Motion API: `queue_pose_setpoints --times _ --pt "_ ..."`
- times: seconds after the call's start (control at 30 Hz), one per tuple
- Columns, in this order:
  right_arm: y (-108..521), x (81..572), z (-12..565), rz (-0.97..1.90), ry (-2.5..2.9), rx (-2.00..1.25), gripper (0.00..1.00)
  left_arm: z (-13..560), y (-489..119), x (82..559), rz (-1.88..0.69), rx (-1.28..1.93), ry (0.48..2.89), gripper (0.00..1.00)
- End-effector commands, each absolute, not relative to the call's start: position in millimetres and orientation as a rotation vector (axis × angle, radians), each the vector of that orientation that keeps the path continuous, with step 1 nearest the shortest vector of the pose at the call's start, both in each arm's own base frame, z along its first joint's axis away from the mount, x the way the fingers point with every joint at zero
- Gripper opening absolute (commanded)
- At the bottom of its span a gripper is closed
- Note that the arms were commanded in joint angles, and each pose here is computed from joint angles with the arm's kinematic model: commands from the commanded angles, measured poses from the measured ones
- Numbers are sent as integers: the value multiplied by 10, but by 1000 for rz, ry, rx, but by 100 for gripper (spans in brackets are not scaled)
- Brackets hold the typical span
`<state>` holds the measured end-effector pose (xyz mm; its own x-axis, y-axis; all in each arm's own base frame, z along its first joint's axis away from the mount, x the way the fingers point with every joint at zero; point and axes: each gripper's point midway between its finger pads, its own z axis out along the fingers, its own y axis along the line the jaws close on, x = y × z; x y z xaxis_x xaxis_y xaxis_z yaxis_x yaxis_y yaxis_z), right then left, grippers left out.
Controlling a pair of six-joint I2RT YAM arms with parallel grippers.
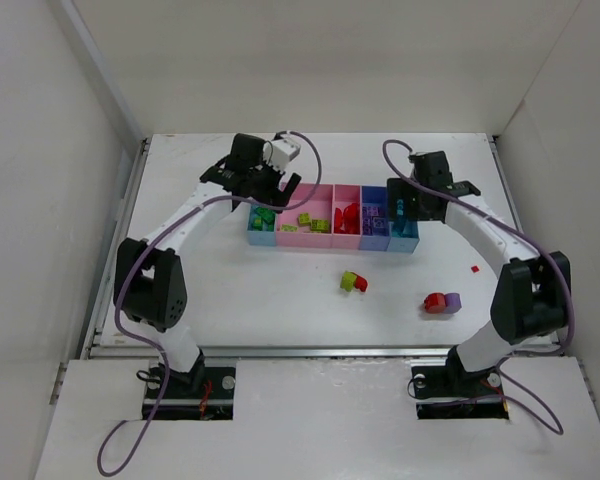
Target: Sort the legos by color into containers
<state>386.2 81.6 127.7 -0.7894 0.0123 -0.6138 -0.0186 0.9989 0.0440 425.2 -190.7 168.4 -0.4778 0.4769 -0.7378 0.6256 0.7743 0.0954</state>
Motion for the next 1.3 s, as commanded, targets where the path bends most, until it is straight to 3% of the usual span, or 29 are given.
queue_pose_setpoints --times 0.0,0.1,0.2,0.3,0.47,0.67,0.77,0.97,1.27 --pt "962 3892 1812 147 2346 -101 100 2017 -2083 4047 -222 966 2016 94" --pt "1135 3750 1970 188 2291 -196 100 2026 -2405 3746 -303 1212 1884 91" --pt "1221 3609 1993 235 2276 -214 100 1866 -2774 3128 -531 1596 1724 93" --pt "1271 3518 1931 295 2300 -165 100 1590 -3031 2782 -653 1728 1733 94" --pt "1532 3203 1711 388 2385 -172 100 1376 -3321 2487 -636 1874 1662 96" --pt "1451 2855 1522 363 2473 -56 100 1338 -3669 2087 -737 1871 1690 99" --pt "1424 2795 1539 372 2450 -56 100 1221 -3832 2004 -734 1770 1858 99" --pt "1311 2719 1699 350 2390 -9 100 656 -3812 2097 -612 1518 2315 99" --pt "1156 2559 1806 325 2331 29 100 501 -3729 2339 -425 1353 2387 95"
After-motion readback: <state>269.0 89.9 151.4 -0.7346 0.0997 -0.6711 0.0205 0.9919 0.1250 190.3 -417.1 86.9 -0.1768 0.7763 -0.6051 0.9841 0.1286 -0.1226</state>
